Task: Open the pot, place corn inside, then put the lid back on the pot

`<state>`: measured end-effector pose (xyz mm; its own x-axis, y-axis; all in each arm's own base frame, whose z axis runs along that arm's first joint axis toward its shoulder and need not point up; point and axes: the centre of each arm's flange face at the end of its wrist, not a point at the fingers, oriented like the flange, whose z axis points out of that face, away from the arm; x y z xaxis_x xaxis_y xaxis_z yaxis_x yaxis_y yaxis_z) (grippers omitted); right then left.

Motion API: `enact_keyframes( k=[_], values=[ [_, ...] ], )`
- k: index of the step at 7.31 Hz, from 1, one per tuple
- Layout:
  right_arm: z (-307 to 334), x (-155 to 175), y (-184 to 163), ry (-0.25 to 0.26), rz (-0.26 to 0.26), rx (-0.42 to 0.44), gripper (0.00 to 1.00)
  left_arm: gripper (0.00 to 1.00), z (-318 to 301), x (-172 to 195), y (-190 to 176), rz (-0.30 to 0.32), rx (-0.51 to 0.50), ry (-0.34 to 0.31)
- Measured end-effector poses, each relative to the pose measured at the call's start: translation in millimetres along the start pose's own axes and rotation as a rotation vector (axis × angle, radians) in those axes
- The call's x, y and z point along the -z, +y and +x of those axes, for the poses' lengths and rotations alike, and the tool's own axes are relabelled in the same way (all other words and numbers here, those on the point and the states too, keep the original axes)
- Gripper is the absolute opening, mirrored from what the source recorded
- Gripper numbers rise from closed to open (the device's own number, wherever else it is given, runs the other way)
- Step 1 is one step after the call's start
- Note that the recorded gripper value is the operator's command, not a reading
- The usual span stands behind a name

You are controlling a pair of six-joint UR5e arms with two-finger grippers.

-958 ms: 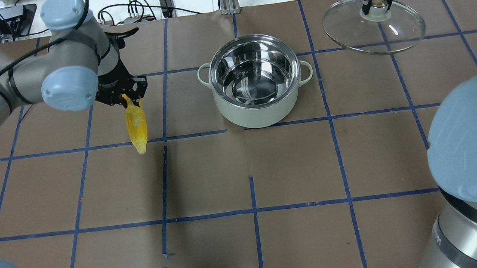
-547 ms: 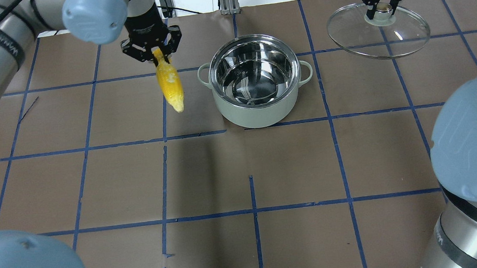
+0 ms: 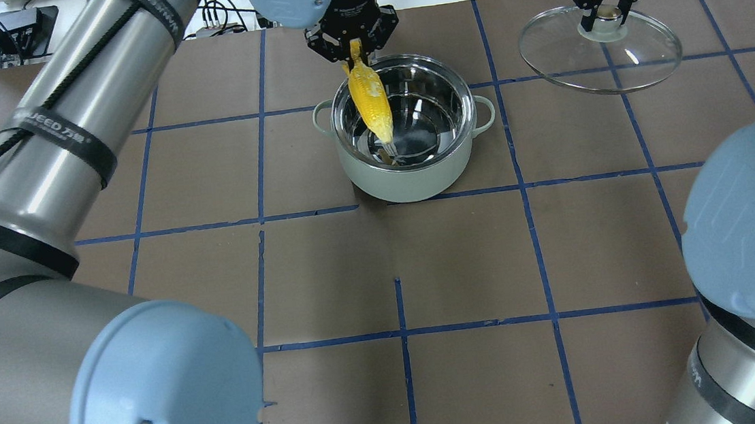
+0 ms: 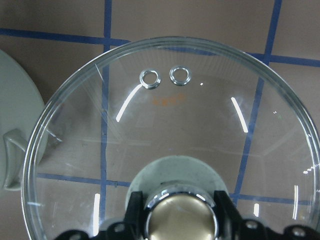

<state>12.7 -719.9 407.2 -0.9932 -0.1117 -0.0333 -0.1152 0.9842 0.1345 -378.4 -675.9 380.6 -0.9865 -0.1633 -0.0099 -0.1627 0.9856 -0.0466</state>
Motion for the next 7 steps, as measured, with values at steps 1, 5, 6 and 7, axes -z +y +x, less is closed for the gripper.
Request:
enact_keyframes(
  k=[1, 5, 6, 7],
  values=[
    [0, 0, 0, 0.0, 0.0, 0.0, 0.16, 0.12, 16, -12, 5, -0.001, -0.038, -0.002],
    [-2, 2, 1, 0.001, 0.002, 0.0, 0.16, 0.14, 30, -43, 3, -0.001, -0.14, -0.003],
    [-3, 4, 2, 0.001, 0.004, -0.001, 0.16, 0.26, 33, -52, -1, 0.008, -0.149, 0.001],
    [-4, 6, 3, 0.002, 0.007, -0.002, 0.16, 0.99, 35, -56, -5, 0.028, -0.159, 0.01]
  ],
)
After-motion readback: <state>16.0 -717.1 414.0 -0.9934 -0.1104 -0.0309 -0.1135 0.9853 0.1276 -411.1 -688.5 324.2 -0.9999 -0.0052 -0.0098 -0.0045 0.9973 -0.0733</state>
